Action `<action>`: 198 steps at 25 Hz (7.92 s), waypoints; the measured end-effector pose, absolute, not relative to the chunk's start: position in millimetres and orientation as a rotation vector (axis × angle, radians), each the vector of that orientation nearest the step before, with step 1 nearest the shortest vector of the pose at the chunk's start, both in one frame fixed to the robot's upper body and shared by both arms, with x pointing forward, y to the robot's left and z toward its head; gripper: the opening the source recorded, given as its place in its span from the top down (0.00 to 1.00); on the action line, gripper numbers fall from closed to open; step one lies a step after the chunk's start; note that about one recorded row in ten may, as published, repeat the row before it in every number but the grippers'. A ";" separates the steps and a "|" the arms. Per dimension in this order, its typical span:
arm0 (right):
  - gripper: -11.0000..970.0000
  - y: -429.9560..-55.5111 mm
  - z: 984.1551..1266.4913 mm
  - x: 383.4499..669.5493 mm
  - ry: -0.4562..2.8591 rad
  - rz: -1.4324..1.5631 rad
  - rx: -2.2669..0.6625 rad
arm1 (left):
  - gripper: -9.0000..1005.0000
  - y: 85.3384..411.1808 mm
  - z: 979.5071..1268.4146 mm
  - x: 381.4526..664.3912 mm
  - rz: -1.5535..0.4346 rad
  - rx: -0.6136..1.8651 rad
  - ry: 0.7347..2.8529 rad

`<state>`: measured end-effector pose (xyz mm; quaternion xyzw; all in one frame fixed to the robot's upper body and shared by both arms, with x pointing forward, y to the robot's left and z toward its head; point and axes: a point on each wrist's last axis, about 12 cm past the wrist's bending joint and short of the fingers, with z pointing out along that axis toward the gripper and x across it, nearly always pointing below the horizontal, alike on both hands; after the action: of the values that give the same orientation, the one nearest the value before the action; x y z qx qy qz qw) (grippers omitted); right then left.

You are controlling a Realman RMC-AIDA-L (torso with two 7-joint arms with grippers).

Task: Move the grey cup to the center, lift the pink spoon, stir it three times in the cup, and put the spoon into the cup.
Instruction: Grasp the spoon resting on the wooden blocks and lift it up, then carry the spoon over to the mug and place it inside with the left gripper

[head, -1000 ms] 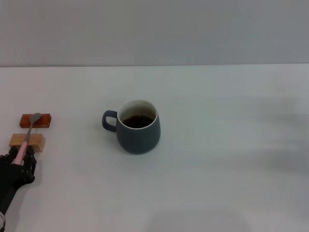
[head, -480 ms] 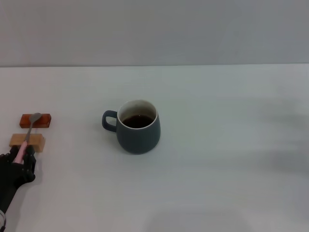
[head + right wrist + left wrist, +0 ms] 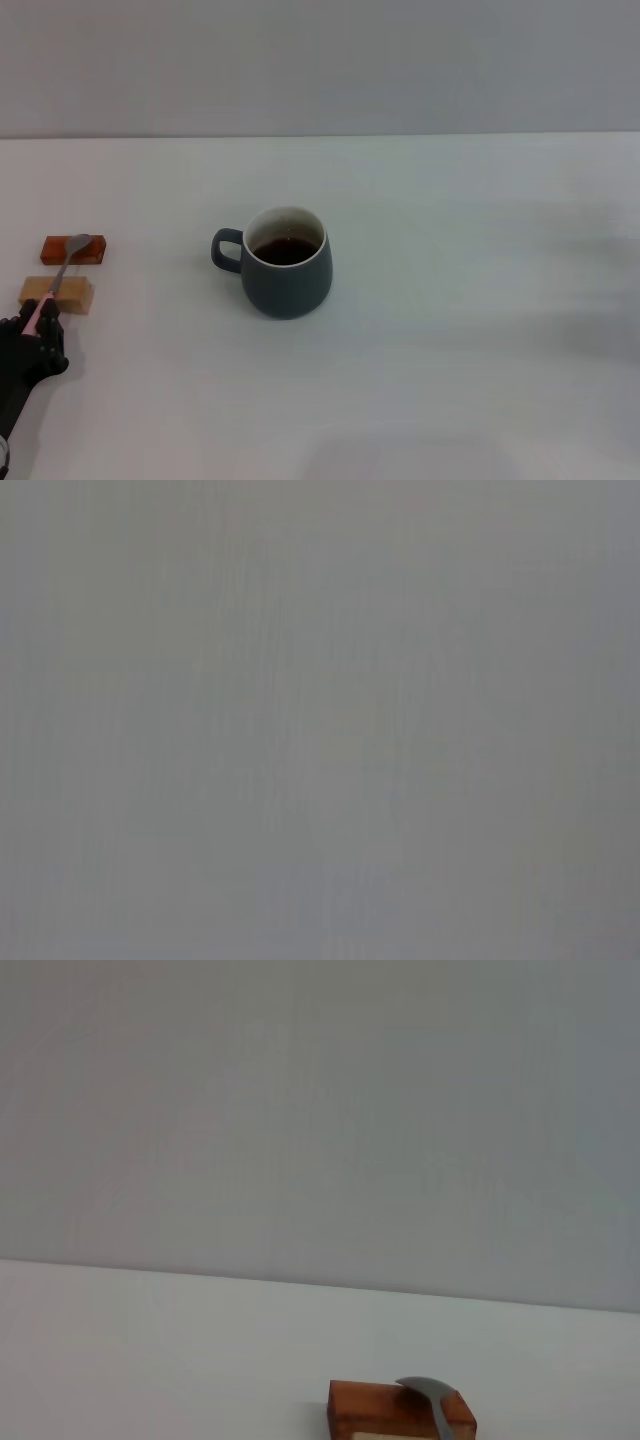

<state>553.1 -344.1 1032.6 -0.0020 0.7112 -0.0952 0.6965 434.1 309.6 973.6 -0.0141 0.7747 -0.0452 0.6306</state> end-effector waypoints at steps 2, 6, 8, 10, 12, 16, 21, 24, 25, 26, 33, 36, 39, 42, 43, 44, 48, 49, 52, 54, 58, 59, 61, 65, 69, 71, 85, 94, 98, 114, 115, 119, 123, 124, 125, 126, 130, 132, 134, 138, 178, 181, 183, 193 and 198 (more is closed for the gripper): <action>0.35 -344.0 1032.8 553.3 1.585 -0.212 -0.004 | 0.81 309.6 973.5 434.1 -0.103 -0.033 1.774; 0.35 -343.8 1033.2 553.6 1.584 -0.212 -0.005 | 0.81 309.3 973.7 434.5 -0.105 -0.033 1.774; 0.35 -343.8 1033.2 553.7 1.584 -0.212 -0.005 | 0.81 309.2 973.8 434.6 -0.105 -0.033 1.774; 0.35 -343.8 1033.2 553.7 1.584 -0.212 -0.005 | 0.81 308.9 973.9 434.8 -0.106 -0.034 1.773; 0.35 -343.8 1033.3 553.7 1.583 -0.211 -0.005 | 0.82 308.7 974.2 434.9 -0.107 -0.039 1.771; 0.35 -343.8 1033.3 553.7 1.583 -0.211 -0.005 | 0.83 308.9 974.1 435.1 -0.105 -0.045 1.772; 0.34 -343.8 1033.2 553.7 1.583 -0.212 -0.005 | 0.84 308.5 974.3 435.7 -0.107 -0.047 1.771; 0.34 -343.8 1033.2 553.7 1.583 -0.211 -0.005 | 0.84 308.6 974.3 435.7 -0.107 -0.048 1.771; 0.34 -343.8 1033.2 553.7 1.583 -0.211 -0.005 | 0.84 308.6 974.3 435.7 -0.107 -0.048 1.771; 0.34 -343.8 1033.2 553.7 1.583 -0.211 -0.005 | 0.84 308.6 974.2 435.6 -0.108 -0.049 1.771; 0.35 -344.2 1032.9 553.1 1.585 -0.212 -0.004 | 0.84 309.0 974.0 435.0 -0.116 -0.063 1.772; 0.34 -344.2 1032.9 553.1 1.585 -0.212 -0.004 | 0.84 309.1 973.9 434.6 -0.119 -0.069 1.773; 0.35 -344.2 1032.8 553.1 1.585 -0.212 -0.004 | 0.84 309.5 974.0 434.5 -0.124 -0.075 1.772; 0.35 -344.2 1032.8 553.1 1.585 -0.212 -0.004 | 0.84 309.8 974.3 434.6 -0.130 -0.082 1.770; 0.35 -344.2 1032.8 553.1 1.585 -0.212 -0.004 | 0.84 309.8 974.3 434.6 -0.130 -0.082 1.770; 0.35 -344.2 1032.8 553.1 1.585 -0.212 -0.004 | 0.84 309.8 974.5 434.8 -0.132 -0.083 1.768; 0.34 -344.2 1032.8 553.1 1.585 -0.212 -0.004 | 0.85 309.7 974.7 434.9 -0.132 -0.082 1.767; 0.34 -344.2 1032.9 553.1 1.585 -0.212 -0.004 | 0.85 309.7 974.8 435.0 -0.132 -0.082 1.766; 0.34 -344.2 1032.8 553.1 1.585 -0.212 -0.004 | 0.85 307.6 975.8 435.5 -0.141 -0.076 1.761; 0.35 -344.2 1032.6 553.1 1.587 -0.213 -0.004 | 0.85 307.2 976.2 435.7 -0.143 -0.074 1.759; 0.35 -344.2 1032.6 553.1 1.587 -0.212 -0.004 | 0.85 304.4 978.6 437.1 -0.153 -0.060 1.747; 0.35 -344.3 1032.6 553.1 1.587 -0.213 -0.004 | 0.85 303.7 979.8 437.9 -0.157 -0.058 1.742; 0.35 -344.2 1032.5 553.1 1.588 -0.212 -0.004 | 0.85 302.5 982.5 439.2 -0.165 -0.062 1.728; 0.35 -344.3 1032.4 553.1 1.589 -0.213 -0.003 | 0.85 301.5 984.4 440.1 -0.170 -0.063 1.718; 0.35 -344.0 1032.5 553.6 1.590 -0.212 -0.004 | 0.85 301.7 985.5 440.2 -0.173 -0.064 1.709; 0.34 -344.0 1032.4 553.6 1.591 -0.212 -0.004 | 0.85 302.3 987.8 441.1 -0.174 -0.067 1.692; 0.35 -344.0 1032.3 553.7 1.591 -0.212 -0.004 | 0.85 301.9 1000.4 449.0 -0.211 -0.093 1.627; 0.35 -343.7 1031.7 553.0 1.593 -0.211 -0.002 | 0.85 315.4 1016.5 452.9 -0.294 -0.159 1.567; 0.35 -343.5 1031.5 552.9 1.593 -0.211 -0.002 | 0.85 326.6 1030.1 453.3 -0.360 -0.196 1.540; 0.35 -342.9 1031.2 552.8 1.595 -0.208 0.000 | 0.85 337.1 1091.4 471.5 -0.654 -0.086 1.548; 0.35 -342.9 1031.2 552.8 1.595 -0.208 0.000 | 0.85 337.0 1093.7 472.4 -0.666 -0.079 1.548; 0.35 -342.6 1031.1 552.8 1.595 -0.207 0.001 | 0.85 335.9 1105.4 474.5 -0.717 -0.050 1.541; 0.35 -342.2 1030.9 552.7 1.596 -0.205 0.002 | 0.85 332.0 1114.0 473.8 -0.751 -0.006 1.540; 0.35 -342.2 1030.9 552.7 1.596 -0.205 0.002 | 0.85 330.9 1116.1 473.9 -0.760 0.009 1.541; 0.35 -342.3 1030.8 552.6 1.596 -0.205 0.003 | 0.85 329.9 1117.3 474.3 -0.767 0.022 1.544; 0.35 -342.3 1030.7 552.5 1.596 -0.205 0.003 | 0.85 329.1 1118.3 474.7 -0.773 0.033 1.546; 0.35 -342.3 1030.5 552.4 1.597 -0.205 0.003 | 0.85 324.0 1120.7 476.8 -0.803 0.091 1.560; 0.35 -342.3 1030.6 552.5 1.597 -0.205 0.003 | 0.85 321.9 1121.1 477.7 -0.813 0.113 1.566; 0.35 -342.1 1030.8 552.8 1.596 -0.204 0.003 | 0.85 318.8 1121.4 478.5 -0.825 0.138 1.571; 0.35 -341.7 1031.3 553.4 1.594 -0.204 0.002 | 0.85 313.6 1122.0 479.6 -0.845 0.177 1.574; 0.34 -339.1 1029.1 552.3 1.603 -0.194 0.000 | 0.85 276.2 1123.5 528.1 -0.729 0.587 1.735; 0.34 -338.7 1028.8 553.2 1.609 -0.192 0.000 | 0.85 276.2 1130.7 527.9 -0.725 0.614 1.735; 0.34 -338.3 1029.0 554.1 1.612 -0.191 0.000 | 0.85 275.6 1132.6 528.6 -0.715 0.630 1.746; 0.34 -337.2 1029.4 555.8 1.614 -0.188 -0.001 | 0.85 267.4 1129.1 537.2 -0.654 0.696 1.808; 0.34 -336.9 1029.4 555.9 1.615 -0.188 -0.001 | 0.85 263.2 1130.5 540.4 -0.636 0.726 1.822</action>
<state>555.9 -336.9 1029.4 -0.0005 0.7214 -0.0839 0.6874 540.4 263.2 1130.5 0.3019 0.7579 -0.2646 0.5142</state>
